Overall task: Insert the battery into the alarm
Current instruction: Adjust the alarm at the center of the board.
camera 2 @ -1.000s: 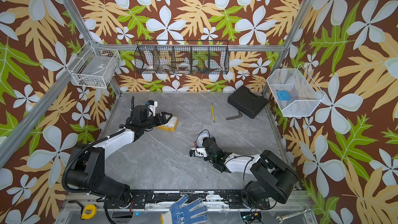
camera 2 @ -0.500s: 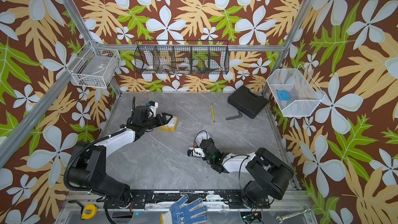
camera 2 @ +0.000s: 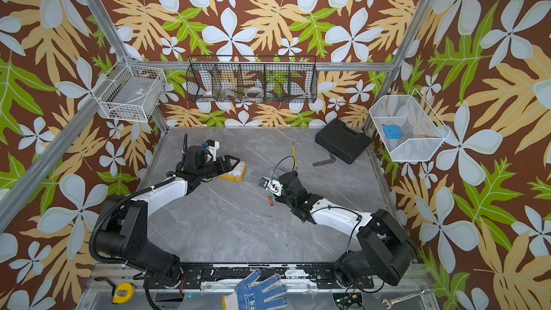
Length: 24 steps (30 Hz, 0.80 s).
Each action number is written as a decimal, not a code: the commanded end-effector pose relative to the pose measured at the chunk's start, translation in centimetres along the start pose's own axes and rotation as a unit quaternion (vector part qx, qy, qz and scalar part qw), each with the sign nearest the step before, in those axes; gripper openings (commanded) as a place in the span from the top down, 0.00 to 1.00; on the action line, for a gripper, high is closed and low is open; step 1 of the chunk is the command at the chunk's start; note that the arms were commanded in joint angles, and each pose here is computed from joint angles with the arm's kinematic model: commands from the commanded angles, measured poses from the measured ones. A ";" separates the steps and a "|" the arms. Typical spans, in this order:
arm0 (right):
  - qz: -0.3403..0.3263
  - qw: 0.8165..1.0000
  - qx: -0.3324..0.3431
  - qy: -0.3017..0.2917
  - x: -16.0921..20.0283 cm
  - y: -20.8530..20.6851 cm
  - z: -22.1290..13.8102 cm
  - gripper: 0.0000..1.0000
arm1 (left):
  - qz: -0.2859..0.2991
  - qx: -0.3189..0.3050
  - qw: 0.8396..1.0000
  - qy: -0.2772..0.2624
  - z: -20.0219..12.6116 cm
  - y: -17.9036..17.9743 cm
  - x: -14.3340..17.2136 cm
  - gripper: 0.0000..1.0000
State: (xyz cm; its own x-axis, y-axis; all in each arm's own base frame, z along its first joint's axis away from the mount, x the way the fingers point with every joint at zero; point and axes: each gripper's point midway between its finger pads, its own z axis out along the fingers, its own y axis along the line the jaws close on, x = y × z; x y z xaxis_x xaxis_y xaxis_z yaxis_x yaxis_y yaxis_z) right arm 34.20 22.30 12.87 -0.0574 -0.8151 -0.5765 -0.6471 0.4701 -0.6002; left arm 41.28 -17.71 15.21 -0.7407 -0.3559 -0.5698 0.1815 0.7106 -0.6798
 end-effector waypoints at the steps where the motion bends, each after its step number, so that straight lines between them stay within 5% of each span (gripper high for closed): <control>1: 0.151 0.985 -0.079 0.002 0.3 0.2 0.0 0.62 | -0.003 0.020 1.000 -0.009 0.1 -1.0 -0.7 0.17; 6: 0.279 0.950 -0.139 -0.018 -0.4 -1.3 0.6 0.62 | -0.005 0.031 0.999 -0.010 0.1 -1.4 -0.9 0.17; 12: 0.413 0.886 -0.207 -0.029 -1.7 -2.0 1.9 0.61 | -0.002 0.039 0.999 -0.011 0.1 -2.1 -1.0 0.17; 24: 0.573 0.766 -0.292 -0.002 -0.1 -1.2 5.3 0.60 | -0.002 0.048 0.999 0.012 2.1 -3.6 0.0 0.17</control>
State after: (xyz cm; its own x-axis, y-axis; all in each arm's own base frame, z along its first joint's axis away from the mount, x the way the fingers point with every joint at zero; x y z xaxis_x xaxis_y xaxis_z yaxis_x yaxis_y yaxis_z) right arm 38.89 23.09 10.23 -0.7951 -0.0481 -0.6046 -0.4573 0.7024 0.5455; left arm 41.54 -20.84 16.03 -0.7641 -0.3441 -0.5457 0.2165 0.6601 -0.7193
